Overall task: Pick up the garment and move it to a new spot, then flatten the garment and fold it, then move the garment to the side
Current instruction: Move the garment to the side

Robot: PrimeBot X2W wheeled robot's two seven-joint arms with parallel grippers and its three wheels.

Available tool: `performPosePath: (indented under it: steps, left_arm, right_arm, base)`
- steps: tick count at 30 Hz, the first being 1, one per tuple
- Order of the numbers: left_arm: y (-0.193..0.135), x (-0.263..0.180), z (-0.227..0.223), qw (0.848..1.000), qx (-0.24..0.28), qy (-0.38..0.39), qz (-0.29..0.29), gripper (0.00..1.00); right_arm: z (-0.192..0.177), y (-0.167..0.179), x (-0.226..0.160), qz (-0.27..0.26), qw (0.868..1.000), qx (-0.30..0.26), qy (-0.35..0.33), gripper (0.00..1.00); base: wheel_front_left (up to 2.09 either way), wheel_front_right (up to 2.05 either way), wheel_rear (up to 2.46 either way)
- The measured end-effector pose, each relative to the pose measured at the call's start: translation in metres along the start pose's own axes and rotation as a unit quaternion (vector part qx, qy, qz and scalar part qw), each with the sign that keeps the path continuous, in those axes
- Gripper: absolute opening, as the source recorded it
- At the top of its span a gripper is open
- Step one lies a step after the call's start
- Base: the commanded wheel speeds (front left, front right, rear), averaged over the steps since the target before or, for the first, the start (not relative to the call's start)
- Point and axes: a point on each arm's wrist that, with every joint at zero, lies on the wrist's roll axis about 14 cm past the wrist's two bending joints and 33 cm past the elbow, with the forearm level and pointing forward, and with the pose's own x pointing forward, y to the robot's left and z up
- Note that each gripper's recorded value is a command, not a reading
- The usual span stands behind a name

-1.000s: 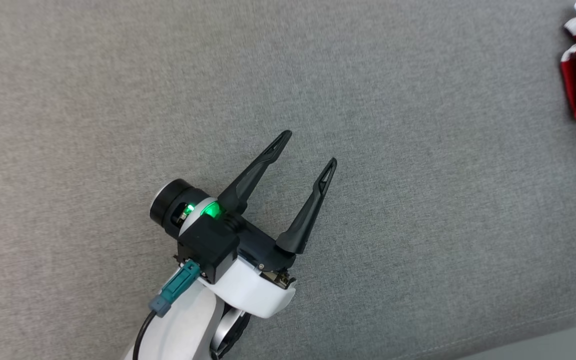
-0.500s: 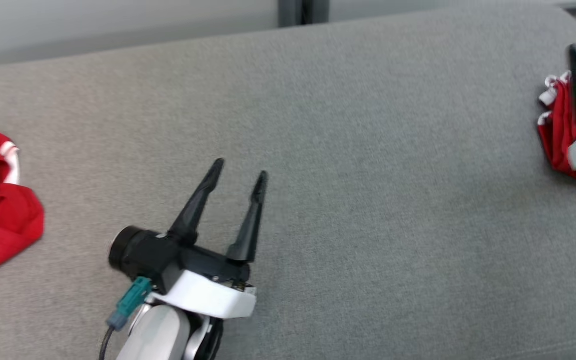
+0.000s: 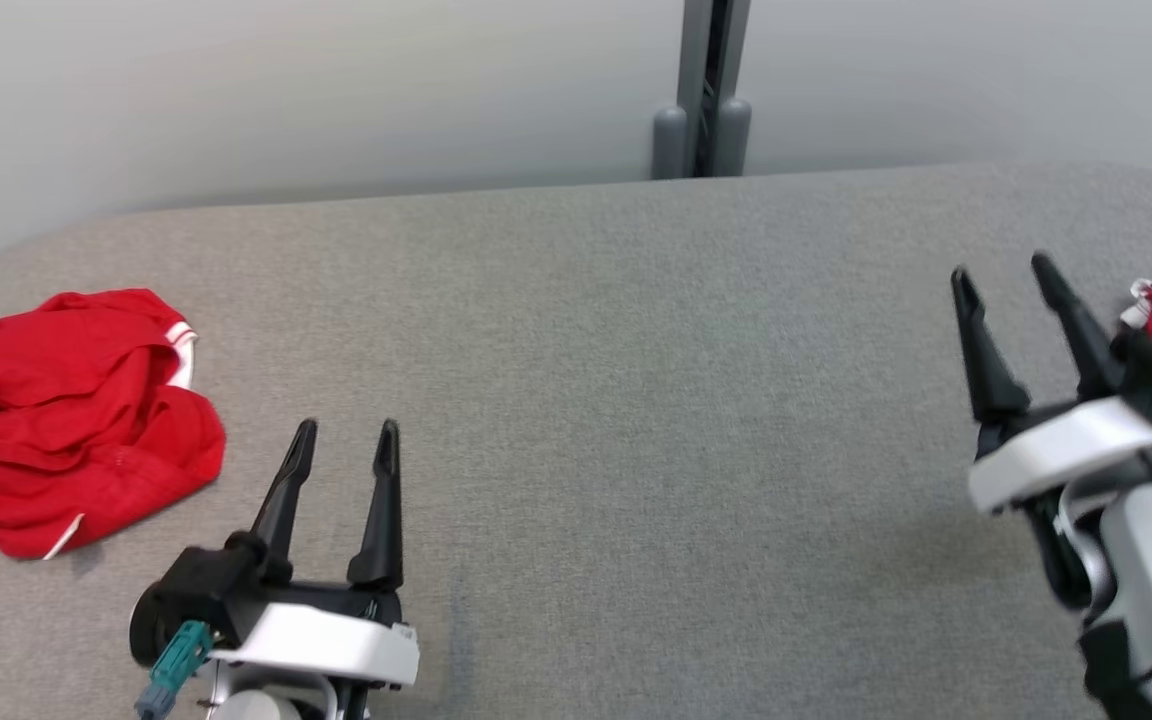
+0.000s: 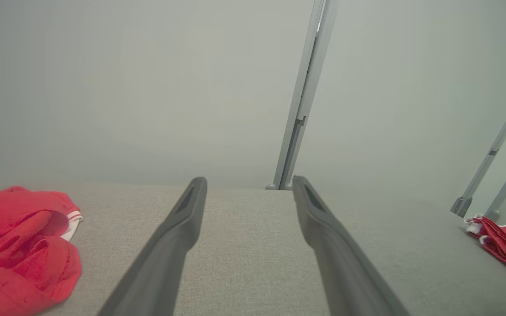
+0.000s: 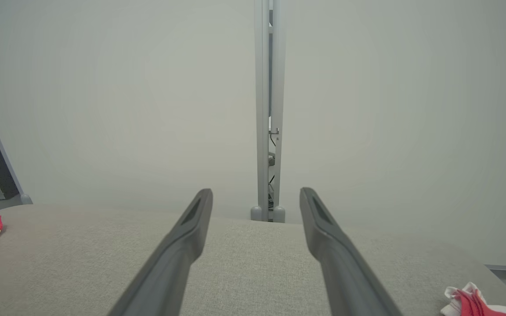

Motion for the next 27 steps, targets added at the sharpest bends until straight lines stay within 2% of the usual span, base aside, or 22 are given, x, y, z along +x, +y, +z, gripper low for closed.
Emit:
performPosePath:
  steps: [9,13,19,27]
  left_arm:
    - [0.037,-0.036,-0.002,0.998,0.003,0.01,0.066,1.0]
    - [0.043,-0.05,-0.007,0.997,0.001,0.02,0.08,1.0]
    - [0.041,-0.054,-0.007,0.997,-0.011,0.019,0.081,1.0]
    - [0.039,-0.053,-0.007,0.997,-0.01,0.019,0.08,1.0]
  right_arm:
    - [-0.013,0.041,-0.045,-0.011,0.997,0.071,-0.01,1.0]
    - [-0.022,0.052,-0.066,-0.015,0.997,0.082,0.0,1.0]
    - [-0.019,0.062,-0.068,-0.005,0.997,0.08,-0.004,1.0]
    - [-0.017,0.06,-0.069,-0.01,0.997,0.081,-0.007,1.0]
  base:
    - [0.0,0.0,0.0]
    - [0.0,0.0,0.0]
    - [0.0,0.0,0.0]
    - [0.0,0.0,0.0]
